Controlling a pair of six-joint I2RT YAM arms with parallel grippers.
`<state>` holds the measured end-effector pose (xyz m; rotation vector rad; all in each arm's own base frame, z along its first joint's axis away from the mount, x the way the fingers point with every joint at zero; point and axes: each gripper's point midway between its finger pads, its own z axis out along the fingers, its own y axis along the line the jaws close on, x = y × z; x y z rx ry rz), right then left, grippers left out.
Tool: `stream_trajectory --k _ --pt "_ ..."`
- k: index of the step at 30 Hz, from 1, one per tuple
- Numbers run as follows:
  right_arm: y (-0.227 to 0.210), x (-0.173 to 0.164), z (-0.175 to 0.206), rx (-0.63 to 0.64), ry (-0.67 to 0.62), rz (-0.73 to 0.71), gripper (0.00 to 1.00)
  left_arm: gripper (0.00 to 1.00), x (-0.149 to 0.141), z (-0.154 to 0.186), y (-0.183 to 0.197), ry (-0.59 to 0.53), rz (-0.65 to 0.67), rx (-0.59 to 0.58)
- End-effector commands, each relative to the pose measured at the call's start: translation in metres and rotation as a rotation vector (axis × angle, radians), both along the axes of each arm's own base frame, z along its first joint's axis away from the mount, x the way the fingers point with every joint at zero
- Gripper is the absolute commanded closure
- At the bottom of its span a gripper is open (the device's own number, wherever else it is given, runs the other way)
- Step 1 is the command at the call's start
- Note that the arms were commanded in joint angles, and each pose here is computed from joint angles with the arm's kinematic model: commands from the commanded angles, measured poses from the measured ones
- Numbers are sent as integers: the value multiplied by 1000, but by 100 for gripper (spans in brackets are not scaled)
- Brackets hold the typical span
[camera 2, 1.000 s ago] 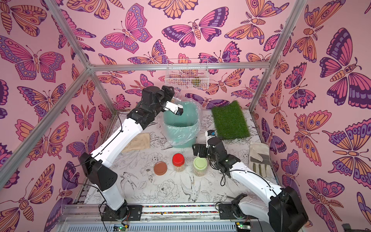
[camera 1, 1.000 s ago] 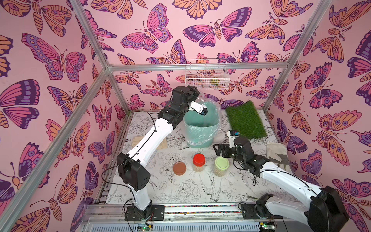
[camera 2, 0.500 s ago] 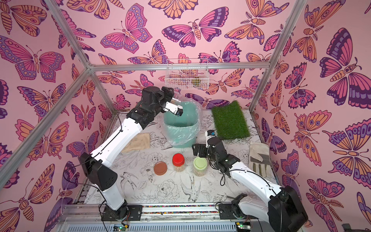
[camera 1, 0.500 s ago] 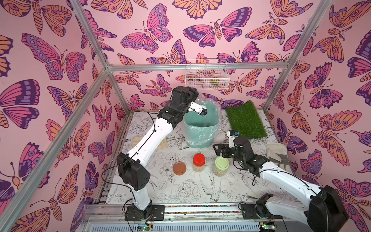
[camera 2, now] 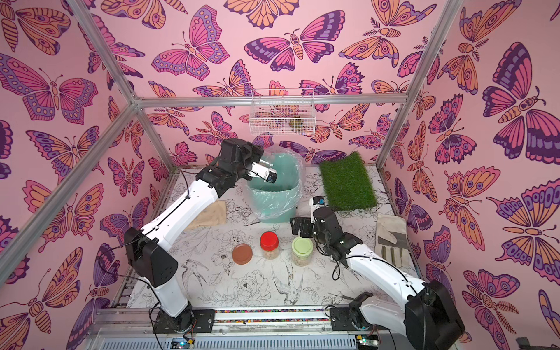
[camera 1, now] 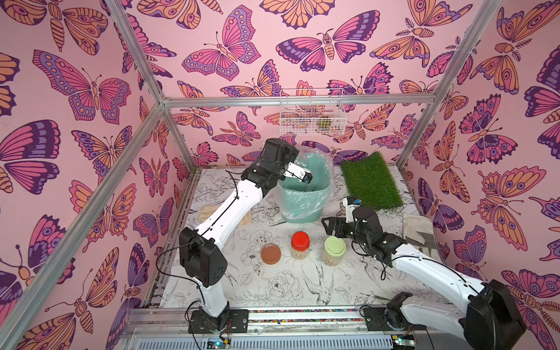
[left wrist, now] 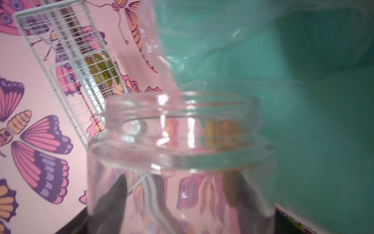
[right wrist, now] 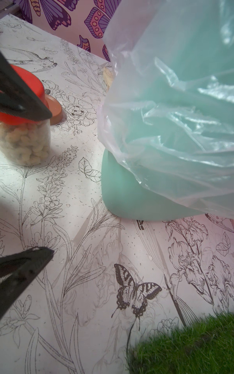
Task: Empty moldy peanuts from jars
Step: Pour the moldy peanuts from the jar into the trash bin.
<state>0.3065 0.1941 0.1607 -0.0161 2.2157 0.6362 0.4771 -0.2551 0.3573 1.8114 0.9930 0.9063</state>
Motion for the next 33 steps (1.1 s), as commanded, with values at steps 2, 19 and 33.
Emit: stream_trajectory --k 2,19,33 --pt "4 2 13 10 -29 10 1 100 -10 61 7 -15 57 -342" --pt "8 1 23 24 -31 32 1 100 -53 92 111 221 175 -1734" --pt "12 3 19 36 -21 39 1 100 -74 79 135 153 232 -1583"
